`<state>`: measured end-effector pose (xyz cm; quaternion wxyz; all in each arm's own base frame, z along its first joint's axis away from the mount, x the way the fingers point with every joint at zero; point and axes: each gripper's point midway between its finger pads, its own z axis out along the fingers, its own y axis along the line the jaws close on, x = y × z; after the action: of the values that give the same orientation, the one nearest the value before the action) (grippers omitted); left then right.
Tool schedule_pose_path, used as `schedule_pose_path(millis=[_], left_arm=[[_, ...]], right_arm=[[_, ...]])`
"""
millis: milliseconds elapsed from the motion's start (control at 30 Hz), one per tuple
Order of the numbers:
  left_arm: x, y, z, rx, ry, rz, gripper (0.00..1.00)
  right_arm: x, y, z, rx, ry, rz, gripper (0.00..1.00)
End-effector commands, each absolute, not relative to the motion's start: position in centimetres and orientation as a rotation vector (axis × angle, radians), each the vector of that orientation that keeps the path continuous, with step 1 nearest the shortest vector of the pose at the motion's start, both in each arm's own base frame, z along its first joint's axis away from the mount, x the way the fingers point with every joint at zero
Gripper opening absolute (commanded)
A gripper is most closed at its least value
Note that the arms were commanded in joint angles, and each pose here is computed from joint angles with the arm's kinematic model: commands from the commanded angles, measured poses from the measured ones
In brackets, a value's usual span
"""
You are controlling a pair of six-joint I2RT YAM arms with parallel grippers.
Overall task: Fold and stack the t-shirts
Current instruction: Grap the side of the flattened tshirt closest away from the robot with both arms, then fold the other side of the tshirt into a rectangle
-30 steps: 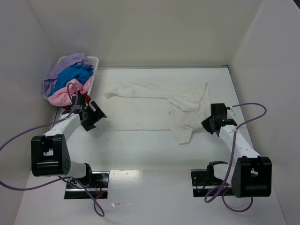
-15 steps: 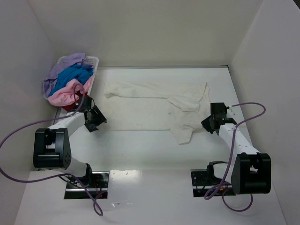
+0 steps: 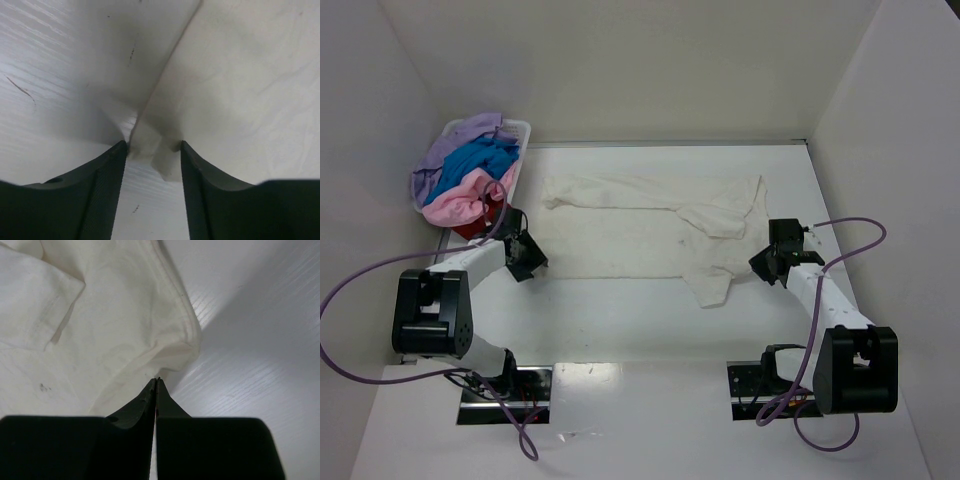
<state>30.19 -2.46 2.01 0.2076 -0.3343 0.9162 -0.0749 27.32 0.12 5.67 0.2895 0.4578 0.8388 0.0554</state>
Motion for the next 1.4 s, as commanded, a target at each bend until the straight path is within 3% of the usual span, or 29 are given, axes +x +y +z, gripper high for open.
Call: schedule_pose_path(millis=[0, 33, 167, 467, 767, 1367], left_arm=[[28.8, -1.9, 0.9, -0.977, 2.587, -0.136, 0.53], [28.7, -1.9, 0.7, -0.980, 2.595, -0.132, 0.39], [29.0, -1.7, 1.2, -0.990, 2.578, -0.127, 0.01], [32.2, -1.3, 7.1, -0.804, 2.495, -0.150, 0.00], [38.3, -1.9, 12.2, -0.506, 2.471, -0.197, 0.00], [49.4, -0.6, 10.5, -0.479, 2.430, -0.116, 0.00]], right_arm=[[29.7, -0.4, 8.1, 1.194, 2.149, 0.176, 0.03], [29.7, -0.4, 8.1, 1.194, 2.149, 0.176, 0.03], [29.7, -0.4, 8.1, 1.194, 2.149, 0.176, 0.03], [31.8, -0.4, 10.8, 1.136, 2.115, 0.208, 0.00], [36.1, -0.7, 14.2, 1.076, 2.049, 0.266, 0.00], [48.2, -1.8, 14.2, 1.023, 2.019, 0.311, 0.00]])
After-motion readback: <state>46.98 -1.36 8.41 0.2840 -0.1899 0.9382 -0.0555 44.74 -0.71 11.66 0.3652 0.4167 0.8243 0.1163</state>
